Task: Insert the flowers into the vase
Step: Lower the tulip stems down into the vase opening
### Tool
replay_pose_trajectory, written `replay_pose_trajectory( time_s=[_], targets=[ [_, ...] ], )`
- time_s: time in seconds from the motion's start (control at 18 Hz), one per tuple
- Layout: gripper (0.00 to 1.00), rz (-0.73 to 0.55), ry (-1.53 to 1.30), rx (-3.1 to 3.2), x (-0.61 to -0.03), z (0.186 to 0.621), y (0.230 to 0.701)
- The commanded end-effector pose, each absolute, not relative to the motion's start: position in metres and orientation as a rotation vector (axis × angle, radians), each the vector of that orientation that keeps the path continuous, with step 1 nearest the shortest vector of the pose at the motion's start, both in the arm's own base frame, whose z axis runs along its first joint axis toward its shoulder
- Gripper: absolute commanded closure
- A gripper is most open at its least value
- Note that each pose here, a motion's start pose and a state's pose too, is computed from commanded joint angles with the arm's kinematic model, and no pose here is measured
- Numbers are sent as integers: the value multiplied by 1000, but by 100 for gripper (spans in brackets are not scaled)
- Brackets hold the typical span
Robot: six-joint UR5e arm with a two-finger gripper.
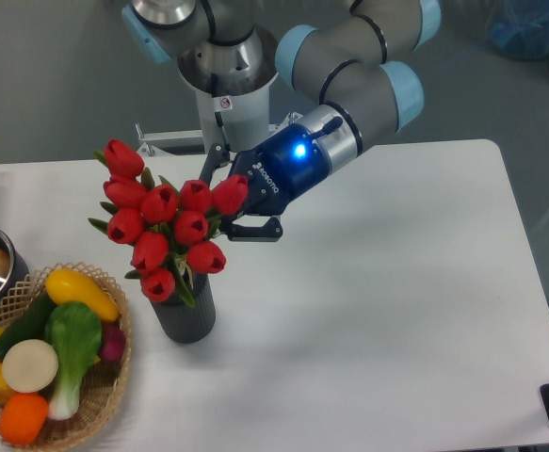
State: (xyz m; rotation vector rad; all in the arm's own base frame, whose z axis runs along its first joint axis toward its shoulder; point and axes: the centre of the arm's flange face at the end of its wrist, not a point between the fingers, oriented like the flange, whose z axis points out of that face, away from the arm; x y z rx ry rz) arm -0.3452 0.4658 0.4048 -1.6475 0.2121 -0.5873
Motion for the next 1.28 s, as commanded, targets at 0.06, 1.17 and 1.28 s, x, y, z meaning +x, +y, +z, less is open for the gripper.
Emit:
replay_pose_trajectory(
  time_s=[0.06, 1.17, 1.28],
  targets=[
    [92, -590, 211, -1650, -344, 403, 466],
    [86, -574, 237, -1701, -326, 346, 457],
    [85, -568, 251, -1698, -322, 340, 456]
  ],
)
